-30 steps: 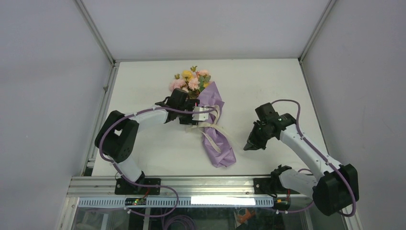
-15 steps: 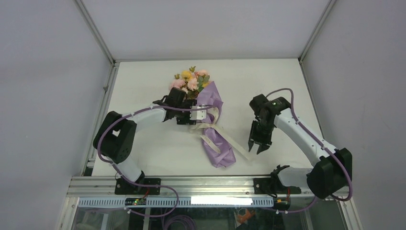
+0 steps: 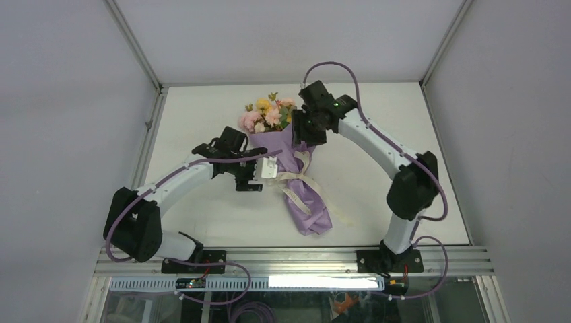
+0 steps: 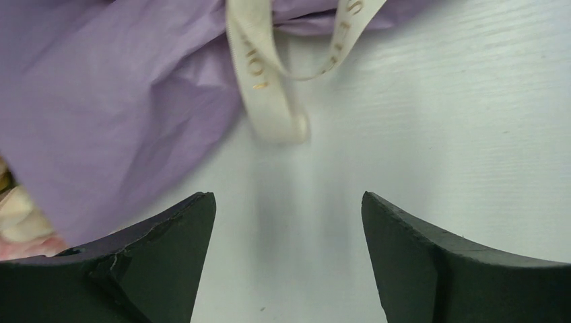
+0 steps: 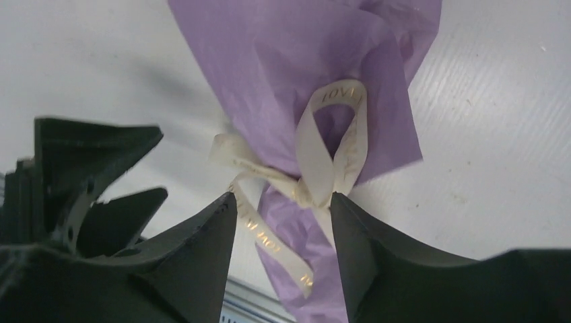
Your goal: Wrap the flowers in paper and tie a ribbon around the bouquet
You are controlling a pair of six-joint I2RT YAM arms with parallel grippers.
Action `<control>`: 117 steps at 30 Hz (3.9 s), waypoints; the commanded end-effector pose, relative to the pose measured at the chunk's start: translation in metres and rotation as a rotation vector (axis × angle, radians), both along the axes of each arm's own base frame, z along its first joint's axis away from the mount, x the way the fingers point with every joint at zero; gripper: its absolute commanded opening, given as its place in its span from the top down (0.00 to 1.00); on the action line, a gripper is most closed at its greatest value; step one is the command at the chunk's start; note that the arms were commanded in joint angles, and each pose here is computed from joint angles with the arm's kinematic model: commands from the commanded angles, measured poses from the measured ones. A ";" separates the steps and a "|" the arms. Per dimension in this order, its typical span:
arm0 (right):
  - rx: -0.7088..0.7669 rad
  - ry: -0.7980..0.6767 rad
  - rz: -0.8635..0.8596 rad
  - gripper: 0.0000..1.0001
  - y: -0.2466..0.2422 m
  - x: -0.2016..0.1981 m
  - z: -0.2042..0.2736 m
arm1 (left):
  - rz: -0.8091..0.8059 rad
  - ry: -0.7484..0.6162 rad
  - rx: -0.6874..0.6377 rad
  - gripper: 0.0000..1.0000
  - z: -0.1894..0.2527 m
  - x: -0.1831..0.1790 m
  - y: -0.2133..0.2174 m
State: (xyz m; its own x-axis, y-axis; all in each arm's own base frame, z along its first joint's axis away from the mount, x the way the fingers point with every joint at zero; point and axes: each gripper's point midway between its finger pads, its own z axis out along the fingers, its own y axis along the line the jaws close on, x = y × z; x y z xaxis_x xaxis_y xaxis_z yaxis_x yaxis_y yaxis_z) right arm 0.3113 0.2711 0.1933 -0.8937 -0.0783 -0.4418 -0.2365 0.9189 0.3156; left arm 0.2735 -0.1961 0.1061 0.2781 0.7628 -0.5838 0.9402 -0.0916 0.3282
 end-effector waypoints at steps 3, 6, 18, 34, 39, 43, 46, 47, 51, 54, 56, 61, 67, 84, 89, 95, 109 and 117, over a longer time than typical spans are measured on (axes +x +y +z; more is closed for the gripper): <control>-0.116 0.005 0.086 0.34 0.009 0.031 -0.028 | -0.002 0.100 -0.026 0.16 -0.014 -0.010 -0.023; -0.181 0.031 0.086 0.31 0.000 0.030 -0.040 | -0.017 0.075 0.017 0.14 -0.023 -0.007 -0.030; -0.288 0.083 0.085 0.52 -0.017 0.022 -0.067 | -0.056 -0.096 0.038 0.35 -0.036 0.010 -0.064; -0.272 0.126 0.078 0.93 -0.012 0.025 -0.095 | -0.030 -0.176 0.033 1.00 -0.040 0.018 -0.067; -0.240 0.078 -0.027 1.00 -0.036 0.036 -0.086 | -0.001 -0.193 0.177 1.00 -0.042 0.021 -0.035; -0.138 0.068 -0.103 1.00 -0.051 0.036 -0.083 | 0.000 -0.174 0.265 1.00 -0.046 0.016 -0.006; -0.105 0.089 -0.117 1.00 -0.055 0.026 -0.090 | 0.026 -0.142 0.315 1.00 -0.048 0.015 0.014; -0.104 0.094 -0.119 1.00 -0.057 0.024 -0.093 | 0.040 -0.129 0.329 1.00 -0.049 0.015 0.021; -0.092 0.125 -0.134 1.00 -0.062 0.014 -0.104 | 0.065 -0.093 0.376 1.00 -0.054 0.013 0.043; -0.095 0.134 -0.149 1.00 -0.067 0.012 -0.110 | 0.061 -0.082 0.409 1.00 -0.059 0.012 0.056; -0.092 0.141 -0.165 1.00 -0.072 0.011 -0.114 | 0.065 -0.077 0.430 1.00 -0.063 0.012 0.065; -0.115 0.164 -0.212 1.00 -0.093 0.005 -0.126 | 0.081 -0.077 0.457 1.00 -0.063 0.017 0.080; -0.108 0.194 -0.224 1.00 -0.098 -0.007 -0.135 | 0.078 -0.083 0.474 1.00 -0.065 0.020 0.090; 0.020 0.134 -0.197 0.33 -0.100 -0.045 -0.043 | 0.333 -0.030 0.283 0.37 0.007 0.014 0.081; 0.110 0.209 -0.188 0.58 -0.065 -0.081 -0.065 | 0.567 0.078 0.186 0.32 0.030 -0.020 0.094; 0.100 0.133 0.043 0.75 -0.002 -0.103 -0.089 | 0.786 0.147 0.103 0.19 0.033 -0.061 0.116; 0.041 0.055 0.361 0.77 0.079 -0.145 -0.132 | 1.230 0.029 -0.162 0.01 0.067 -0.047 0.162; -0.016 -0.188 -0.026 0.30 -0.043 -0.074 -0.061 | 1.414 0.094 -0.438 0.01 0.071 -0.032 0.160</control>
